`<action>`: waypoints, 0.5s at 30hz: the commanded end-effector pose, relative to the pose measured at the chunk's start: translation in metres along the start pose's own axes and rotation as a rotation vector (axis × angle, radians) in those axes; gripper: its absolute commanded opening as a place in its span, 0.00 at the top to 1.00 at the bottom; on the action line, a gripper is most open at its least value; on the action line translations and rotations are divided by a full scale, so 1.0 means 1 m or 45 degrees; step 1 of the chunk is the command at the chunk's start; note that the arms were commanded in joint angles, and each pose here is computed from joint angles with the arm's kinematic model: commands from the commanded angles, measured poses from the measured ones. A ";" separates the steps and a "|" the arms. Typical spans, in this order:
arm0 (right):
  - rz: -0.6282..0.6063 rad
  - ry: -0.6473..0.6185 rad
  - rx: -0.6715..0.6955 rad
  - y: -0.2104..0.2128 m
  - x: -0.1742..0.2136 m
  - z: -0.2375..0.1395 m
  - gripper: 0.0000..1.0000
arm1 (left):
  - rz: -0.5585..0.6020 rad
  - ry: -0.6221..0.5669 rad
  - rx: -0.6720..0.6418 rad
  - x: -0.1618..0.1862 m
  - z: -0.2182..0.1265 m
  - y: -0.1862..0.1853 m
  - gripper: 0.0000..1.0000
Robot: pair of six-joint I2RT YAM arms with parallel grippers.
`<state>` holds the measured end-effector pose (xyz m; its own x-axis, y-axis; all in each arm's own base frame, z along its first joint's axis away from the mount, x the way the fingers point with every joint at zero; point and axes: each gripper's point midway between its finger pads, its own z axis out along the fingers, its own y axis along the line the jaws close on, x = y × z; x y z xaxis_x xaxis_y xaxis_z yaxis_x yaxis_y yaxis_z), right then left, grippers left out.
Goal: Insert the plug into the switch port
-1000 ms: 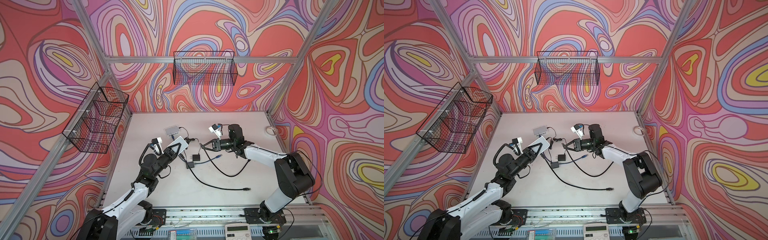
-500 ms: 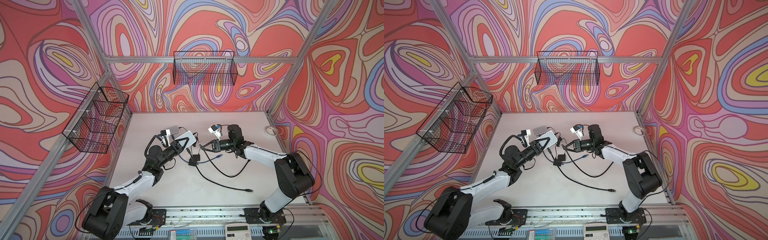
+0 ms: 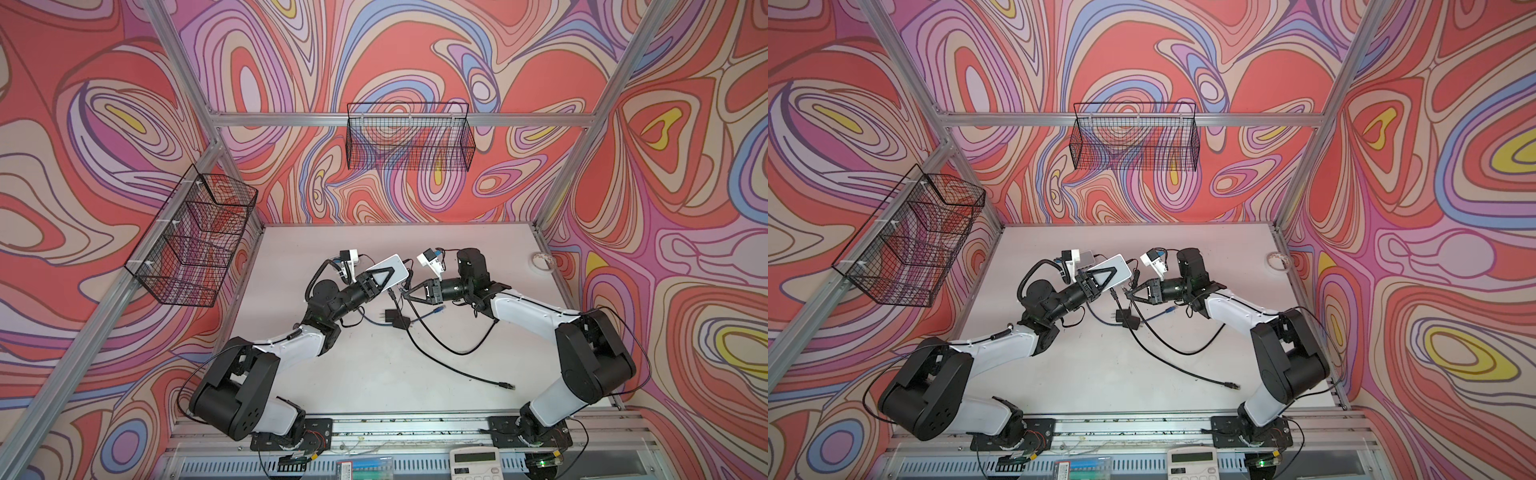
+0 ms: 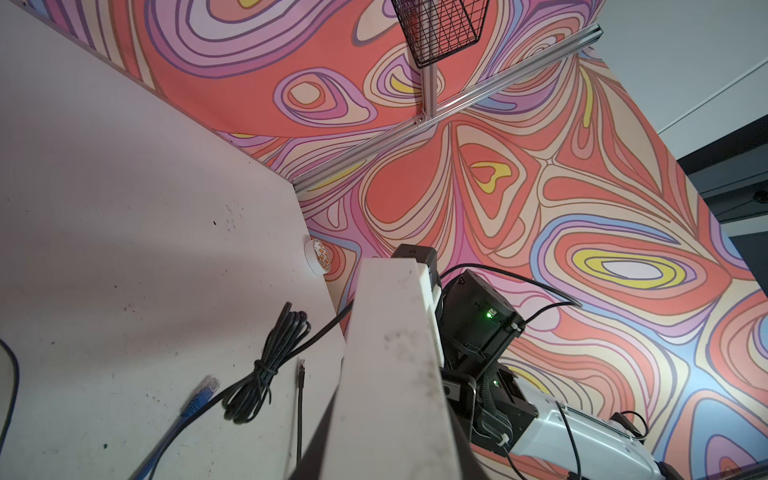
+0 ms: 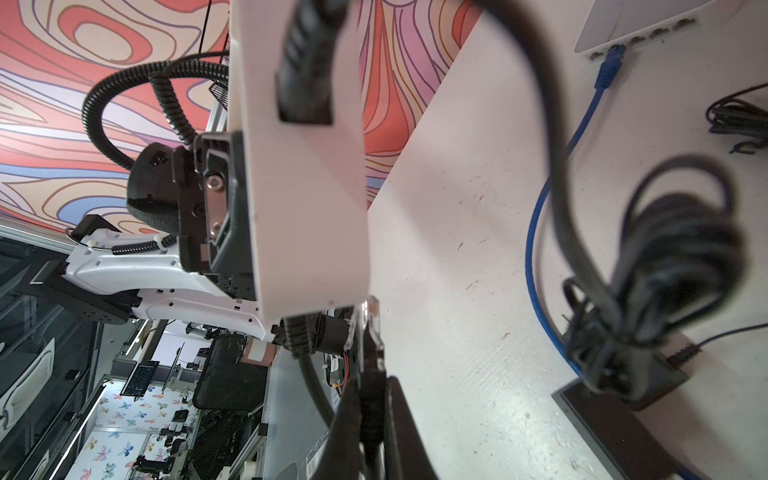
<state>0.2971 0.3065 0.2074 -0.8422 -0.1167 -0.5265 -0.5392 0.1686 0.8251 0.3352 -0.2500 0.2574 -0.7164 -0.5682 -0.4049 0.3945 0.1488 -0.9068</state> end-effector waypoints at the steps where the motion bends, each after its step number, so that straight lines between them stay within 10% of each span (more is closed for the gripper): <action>1: -0.065 -0.010 -0.015 0.017 -0.005 -0.003 1.00 | 0.067 -0.020 0.130 -0.010 0.004 -0.031 1.00; 15: -0.063 -0.054 0.012 0.016 -0.008 -0.019 1.00 | 0.055 0.016 0.150 -0.005 0.011 -0.025 1.00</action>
<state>0.2970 0.2954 0.2243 -0.8238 -0.0924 -0.5593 -0.5663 0.1790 0.8045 0.3380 -0.2550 0.2501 -0.7335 -0.5498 -0.3997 0.3872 0.1453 -0.9105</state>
